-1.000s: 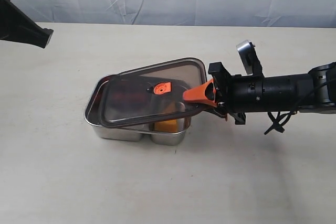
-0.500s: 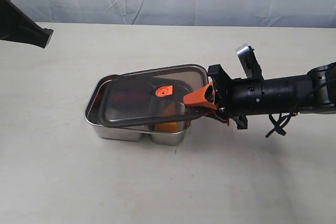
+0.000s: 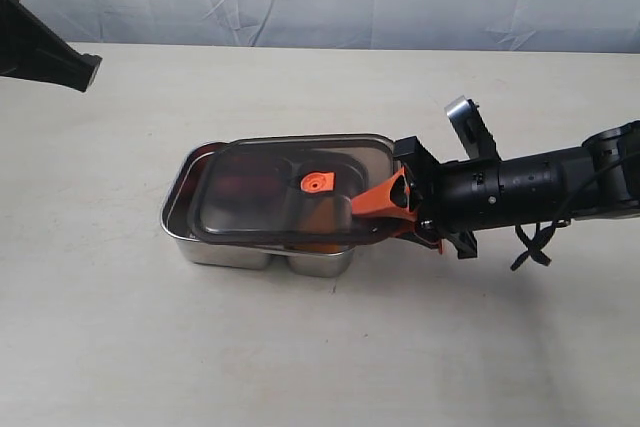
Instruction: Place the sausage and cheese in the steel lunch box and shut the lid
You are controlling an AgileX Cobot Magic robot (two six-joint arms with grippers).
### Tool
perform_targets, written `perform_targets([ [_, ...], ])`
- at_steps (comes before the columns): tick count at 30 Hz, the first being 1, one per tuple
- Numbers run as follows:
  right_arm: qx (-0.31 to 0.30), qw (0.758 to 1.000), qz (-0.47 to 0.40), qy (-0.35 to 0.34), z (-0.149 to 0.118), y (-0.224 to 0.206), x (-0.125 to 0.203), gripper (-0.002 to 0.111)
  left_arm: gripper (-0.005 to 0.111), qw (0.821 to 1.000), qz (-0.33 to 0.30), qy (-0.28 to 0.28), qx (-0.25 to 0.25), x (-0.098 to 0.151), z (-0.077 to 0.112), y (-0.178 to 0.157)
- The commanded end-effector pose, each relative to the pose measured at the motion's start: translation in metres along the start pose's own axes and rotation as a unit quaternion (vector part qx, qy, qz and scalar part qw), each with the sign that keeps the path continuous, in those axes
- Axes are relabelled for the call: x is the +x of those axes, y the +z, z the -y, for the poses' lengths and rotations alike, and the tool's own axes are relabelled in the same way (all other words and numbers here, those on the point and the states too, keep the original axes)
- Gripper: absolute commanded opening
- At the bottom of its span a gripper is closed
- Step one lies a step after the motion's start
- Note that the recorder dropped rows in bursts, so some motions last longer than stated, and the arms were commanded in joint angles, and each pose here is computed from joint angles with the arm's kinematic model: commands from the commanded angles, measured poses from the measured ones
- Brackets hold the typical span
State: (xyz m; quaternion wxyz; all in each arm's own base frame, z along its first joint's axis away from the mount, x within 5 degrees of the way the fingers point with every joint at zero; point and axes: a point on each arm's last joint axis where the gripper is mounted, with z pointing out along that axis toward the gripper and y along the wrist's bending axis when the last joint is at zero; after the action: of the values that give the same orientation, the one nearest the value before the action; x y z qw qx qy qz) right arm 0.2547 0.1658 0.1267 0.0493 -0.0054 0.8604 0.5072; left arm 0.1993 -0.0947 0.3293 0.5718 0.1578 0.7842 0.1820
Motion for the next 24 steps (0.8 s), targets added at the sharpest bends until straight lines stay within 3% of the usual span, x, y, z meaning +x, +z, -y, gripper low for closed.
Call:
perform_targets([
  [1, 0.006, 1.000, -0.015, -0.005, 0.0015, 0.0013, 0.0038, 0.033, 0.000, 1.000, 0.003, -0.003, 0.002, 0.0002, -0.0010, -0.0016],
  [24, 0.022, 0.999, -0.044, -0.001, 0.0044, 0.0010, 0.0090, 0.033, 0.000, 1.000, 0.007, -0.003, 0.011, -0.0006, 0.0006, -0.0016],
])
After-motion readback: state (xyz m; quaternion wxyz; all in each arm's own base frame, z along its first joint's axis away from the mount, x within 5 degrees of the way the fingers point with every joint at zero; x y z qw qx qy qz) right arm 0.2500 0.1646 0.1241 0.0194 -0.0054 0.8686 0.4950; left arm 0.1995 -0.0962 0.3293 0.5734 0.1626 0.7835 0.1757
